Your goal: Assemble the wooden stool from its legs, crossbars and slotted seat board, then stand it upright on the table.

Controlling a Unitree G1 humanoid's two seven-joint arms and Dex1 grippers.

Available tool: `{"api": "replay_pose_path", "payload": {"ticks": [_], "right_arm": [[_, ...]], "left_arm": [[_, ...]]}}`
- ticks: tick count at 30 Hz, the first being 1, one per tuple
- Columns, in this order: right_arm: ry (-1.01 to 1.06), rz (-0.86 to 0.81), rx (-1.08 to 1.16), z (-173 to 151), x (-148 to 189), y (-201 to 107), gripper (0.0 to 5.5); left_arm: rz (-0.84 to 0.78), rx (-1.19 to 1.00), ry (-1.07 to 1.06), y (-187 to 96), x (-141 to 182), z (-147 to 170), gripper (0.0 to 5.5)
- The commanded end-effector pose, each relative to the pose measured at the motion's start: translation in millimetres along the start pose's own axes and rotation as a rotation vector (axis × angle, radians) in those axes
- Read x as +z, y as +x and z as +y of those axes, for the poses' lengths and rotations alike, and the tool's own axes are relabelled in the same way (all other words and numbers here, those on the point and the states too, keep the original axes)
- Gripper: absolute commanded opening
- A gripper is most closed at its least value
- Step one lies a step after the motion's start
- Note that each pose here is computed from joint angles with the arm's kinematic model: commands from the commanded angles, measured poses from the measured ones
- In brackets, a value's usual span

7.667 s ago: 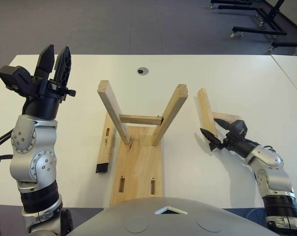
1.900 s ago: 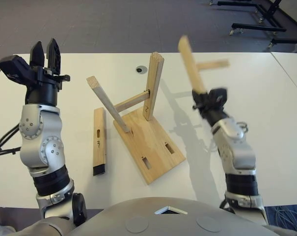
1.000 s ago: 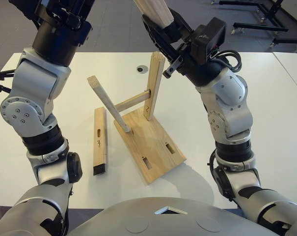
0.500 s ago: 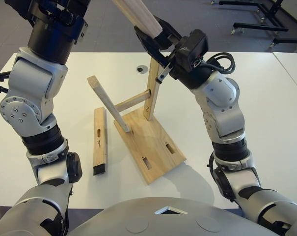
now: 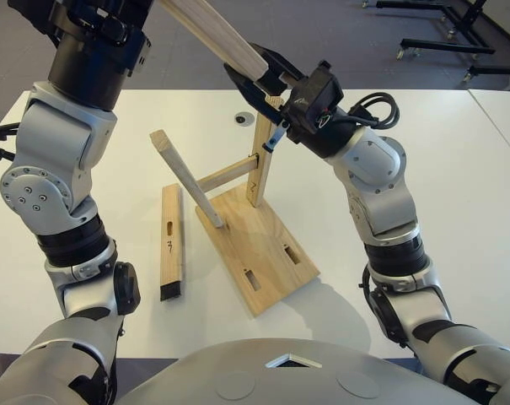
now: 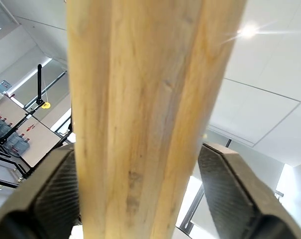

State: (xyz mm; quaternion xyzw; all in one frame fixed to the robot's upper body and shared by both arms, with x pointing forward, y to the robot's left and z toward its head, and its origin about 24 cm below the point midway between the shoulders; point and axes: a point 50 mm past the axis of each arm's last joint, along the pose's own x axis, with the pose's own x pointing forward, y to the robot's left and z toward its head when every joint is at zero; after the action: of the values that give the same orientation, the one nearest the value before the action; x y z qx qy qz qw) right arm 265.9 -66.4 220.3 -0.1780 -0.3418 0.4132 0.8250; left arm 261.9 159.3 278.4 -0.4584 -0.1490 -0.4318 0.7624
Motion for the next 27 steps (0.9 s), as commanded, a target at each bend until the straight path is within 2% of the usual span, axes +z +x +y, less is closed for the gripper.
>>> {"api": "replay_pose_path", "payload": {"ticks": [1, 4, 17, 18, 23, 27], "right_arm": [[-0.028, 0.002, 0.007, 0, 0, -1, 1.02], [-0.034, 0.000, 0.003, -1, -1, 0, 1.02], [0.010, 0.040, 0.019, -1, -6, -4, 1.02], [0.014, 0.052, 0.023, 0, -8, -5, 1.40], [0.081, 0.094, 0.076, -2, -7, -16, 2.28], [0.122, 0.162, 0.105, -33, 2, -41, 2.75]], "left_arm": [[0.007, 0.030, 0.007, -1, -3, 3, 2.70], [0.003, 0.030, 0.011, -2, -3, 3, 2.18], [-0.020, 0.018, 0.044, -3, 1, 4, 2.13], [-0.017, 0.014, 0.055, -4, 0, 3, 2.13], [-0.042, -0.005, 0.092, -8, 4, 1, 2.05], [-0.075, -0.006, 0.140, -15, 10, -3, 2.05]]}}
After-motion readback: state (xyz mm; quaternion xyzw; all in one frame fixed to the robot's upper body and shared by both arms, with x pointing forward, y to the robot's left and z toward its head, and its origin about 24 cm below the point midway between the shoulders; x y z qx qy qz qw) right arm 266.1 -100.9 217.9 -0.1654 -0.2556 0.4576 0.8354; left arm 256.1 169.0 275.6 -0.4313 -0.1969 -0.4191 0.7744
